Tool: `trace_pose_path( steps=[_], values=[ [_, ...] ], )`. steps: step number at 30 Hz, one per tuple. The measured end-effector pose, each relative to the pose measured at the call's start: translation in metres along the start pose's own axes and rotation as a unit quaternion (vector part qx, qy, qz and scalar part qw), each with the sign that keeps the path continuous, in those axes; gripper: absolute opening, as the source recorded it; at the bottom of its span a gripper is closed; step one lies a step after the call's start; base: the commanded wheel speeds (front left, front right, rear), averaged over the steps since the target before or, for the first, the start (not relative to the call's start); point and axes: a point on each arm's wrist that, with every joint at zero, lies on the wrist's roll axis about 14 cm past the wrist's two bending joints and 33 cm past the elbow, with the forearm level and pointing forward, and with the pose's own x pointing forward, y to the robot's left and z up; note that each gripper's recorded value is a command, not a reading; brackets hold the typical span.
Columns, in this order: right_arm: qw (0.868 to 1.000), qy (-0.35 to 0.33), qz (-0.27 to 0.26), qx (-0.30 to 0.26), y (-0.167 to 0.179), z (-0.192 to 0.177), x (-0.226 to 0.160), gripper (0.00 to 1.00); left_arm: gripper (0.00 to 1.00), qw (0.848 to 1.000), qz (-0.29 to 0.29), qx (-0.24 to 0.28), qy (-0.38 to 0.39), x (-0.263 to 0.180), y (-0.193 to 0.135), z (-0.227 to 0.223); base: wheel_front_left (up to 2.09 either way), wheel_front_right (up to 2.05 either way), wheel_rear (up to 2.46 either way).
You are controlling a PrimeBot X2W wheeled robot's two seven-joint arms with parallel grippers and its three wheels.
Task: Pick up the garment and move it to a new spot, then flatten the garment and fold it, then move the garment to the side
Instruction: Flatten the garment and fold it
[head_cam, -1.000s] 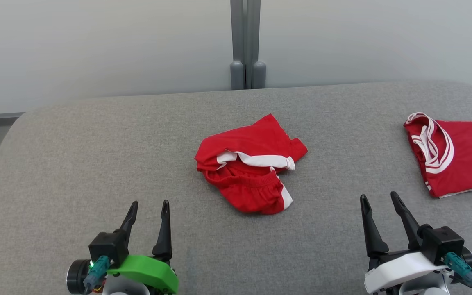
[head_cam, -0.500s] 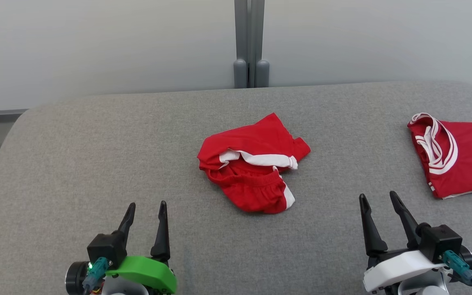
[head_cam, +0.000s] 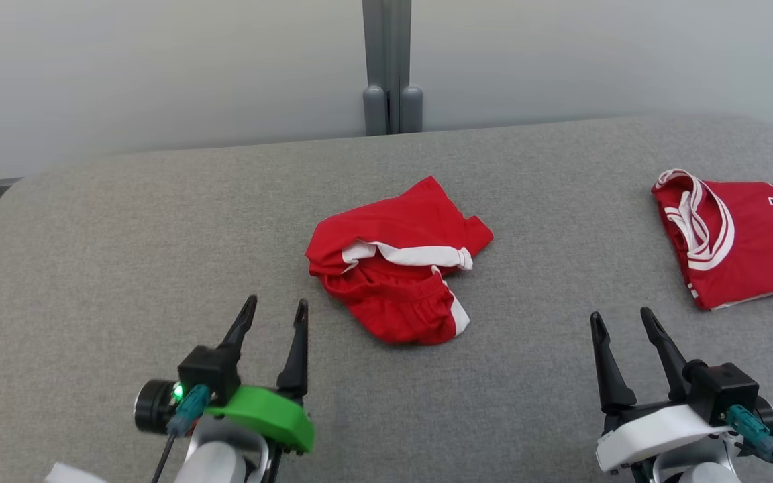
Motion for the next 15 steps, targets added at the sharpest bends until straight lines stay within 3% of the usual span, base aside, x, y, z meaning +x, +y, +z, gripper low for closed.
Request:
trace_pose_path(
  steps=[9,15],
  values=[
    [1.0,0.002,-0.018,-0.001,-0.012,-0.002,0.005,1.0,1.0,0.987,-0.148,0.044,0.034,0.062,-0.078,0.004,0.0,0.0,0.0],
    [0.999,0.009,-0.039,0.005,-0.025,-0.005,0.002,1.0,1.0,0.967,-0.211,0.065,0.126,0.084,-0.114,-0.033,0.0,0.0,0.0]
  ],
)
